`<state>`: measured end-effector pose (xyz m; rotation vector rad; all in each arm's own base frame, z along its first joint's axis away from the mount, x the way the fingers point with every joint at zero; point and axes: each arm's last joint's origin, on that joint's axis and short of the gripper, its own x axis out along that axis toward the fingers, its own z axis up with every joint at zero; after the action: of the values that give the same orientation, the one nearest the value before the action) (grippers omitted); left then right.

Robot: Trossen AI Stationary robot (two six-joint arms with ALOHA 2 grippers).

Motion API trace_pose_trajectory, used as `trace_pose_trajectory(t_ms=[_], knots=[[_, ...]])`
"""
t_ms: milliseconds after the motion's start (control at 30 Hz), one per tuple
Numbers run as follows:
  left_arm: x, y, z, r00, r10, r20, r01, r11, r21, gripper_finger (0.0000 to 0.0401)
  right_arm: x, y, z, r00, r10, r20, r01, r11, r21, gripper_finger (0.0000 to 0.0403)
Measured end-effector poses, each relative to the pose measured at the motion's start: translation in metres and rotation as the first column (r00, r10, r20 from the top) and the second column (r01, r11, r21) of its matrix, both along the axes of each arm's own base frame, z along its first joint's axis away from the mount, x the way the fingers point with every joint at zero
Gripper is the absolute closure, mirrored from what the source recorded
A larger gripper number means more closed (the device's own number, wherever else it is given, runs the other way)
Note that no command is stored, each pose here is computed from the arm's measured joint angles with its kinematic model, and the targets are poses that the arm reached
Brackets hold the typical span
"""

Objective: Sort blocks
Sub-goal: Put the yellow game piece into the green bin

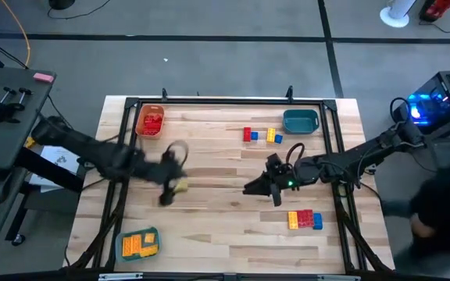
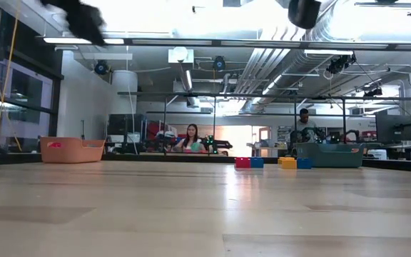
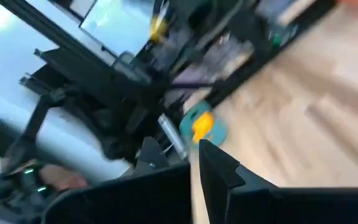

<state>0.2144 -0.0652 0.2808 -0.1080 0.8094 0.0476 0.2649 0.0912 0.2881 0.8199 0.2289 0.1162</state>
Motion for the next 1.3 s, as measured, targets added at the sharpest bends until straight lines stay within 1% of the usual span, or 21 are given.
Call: trace_pose_trajectory(t_ms=[67,133,167,200,233,267,300,367,433,500,533,567,633,667,733,833,900,1033,1167,1233,1300], knots=[[0.017,0.018,-0.002,0.998,0.042,0.036,-0.041,0.999,-0.031,0.0167,0.0,0.008,-0.006,0.997,0.053,-0.051,-0.05,0.997,0.06,0.0403],[0.03,0.031,-0.005,0.998,0.018,0.055,-0.014,0.996,-0.086,0.0167,-0.002,0.021,-0.017,0.98,0.134,-0.145,-0.117,0.985,0.125,0.0403],[0.035,0.034,-0.006,0.998,-0.011,0.063,0.018,0.993,-0.117,0.0167,-0.004,0.03,-0.022,0.958,0.184,-0.218,-0.152,0.976,0.154,0.0403],[0.04,0.036,-0.008,0.996,-0.045,0.074,0.056,0.988,-0.142,0.0167,-0.007,0.039,-0.029,0.923,0.228,-0.311,-0.18,0.968,0.178,0.0403],[0.045,0.037,-0.01,0.993,-0.075,0.09,0.089,0.983,-0.158,0.0167,-0.01,0.048,-0.035,0.87,0.268,-0.414,-0.2,0.959,0.202,0.0403],[0.049,0.038,-0.012,0.99,-0.102,0.101,0.118,0.979,-0.165,0.0167,-0.015,0.057,-0.041,0.801,0.301,-0.517,-0.218,0.952,0.217,0.0403],[0.052,0.037,-0.014,0.987,-0.121,0.109,0.138,0.976,-0.166,0.0167,-0.019,0.065,-0.045,0.721,0.32,-0.614,-0.226,0.947,0.228,0.0403],[0.06,0.036,-0.017,0.983,-0.132,0.128,0.151,0.976,-0.158,0.0167,-0.028,0.078,-0.049,0.569,0.303,-0.764,-0.223,0.952,0.211,0.0403],[0.066,0.036,-0.021,0.98,-0.139,0.141,0.16,0.975,-0.152,0.0167,-0.035,0.085,-0.051,0.436,0.223,-0.872,-0.216,0.966,0.139,0.0403],[0.072,0.035,-0.022,0.975,-0.138,0.172,0.164,0.975,-0.15,0.0167,-0.042,0.088,-0.053,0.308,0.092,-0.947,-0.211,0.977,0.026,0.0403],[0.075,0.035,-0.023,0.973,-0.135,0.188,0.165,0.975,-0.152,0.0167,-0.046,0.088,-0.057,0.243,0.028,-0.97,-0.217,0.976,-0.026,0.0403],[0.077,0.035,-0.022,0.97,-0.13,0.207,0.164,0.974,-0.156,0.0167,-0.047,0.088,-0.061,0.19,-0.015,-0.982,-0.231,0.971,-0.059,0.0403],[0.081,0.035,-0.022,0.964,-0.125,0.236,0.165,0.973,-0.159,0.0167,-0.048,0.09,-0.071,0.129,-0.047,-0.991,-0.29,0.953,-0.083,0.0403],[0.082,0.034,-0.021,0.959,-0.125,0.254,0.168,0.973,-0.157,0.0167,-0.046,0.092,-0.077,0.12,-0.044,-0.992,-0.331,0.94,-0.082,0.0403],[0.083,0.034,-0.02,0.956,-0.117,0.268,0.164,0.973,-0.16,0.0167,-0.04,0.095,-0.088,0.138,-0.029,-0.99,-0.414,0.906,-0.084,0.0403],[0.084,0.034,-0.018,0.956,-0.09,0.278,0.147,0.971,-0.191,0.0167,-0.031,0.095,-0.1,0.164,-0.056,-0.985,-0.469,0.874,-0.128,0.0403],[0.084,0.034,-0.017,0.956,-0.083,0.281,0.143,0.969,-0.2,0.0167,-0.028,0.093,-0.103,0.169,-0.057,-0.984,-0.506,0.852,-0.136,0.0403],[0.083,0.033,-0.017,0.957,-0.077,0.28,0.139,0.968,-0.211,0.0167,-0.026,0.085,-0.105,0.151,-0.085,-0.985,-0.577,0.801,-0.158,0.0403],[0.083,0.033,-0.018,0.96,-0.068,0.271,0.13,0.967,-0.219,0.0167,-0.03,0.076,-0.105,0.106,-0.142,-0.984,-0.635,0.752,-0.177,0.0403],[0.083,0.033,-0.018,0.96,-0.067,0.272,0.13,0.967,-0.219,0.0167,-0.031,0.074,-0.109,0.104,-0.134,-0.986,-0.671,0.722,-0.169,0.0403],[0.083,0.033,-0.018,0.96,-0.066,0.271,0.128,0.968,-0.218,0.0167,-0.032,0.073,-0.116,0.114,-0.116,-0.987,-0.695,0.7,-0.163,0.0403]])
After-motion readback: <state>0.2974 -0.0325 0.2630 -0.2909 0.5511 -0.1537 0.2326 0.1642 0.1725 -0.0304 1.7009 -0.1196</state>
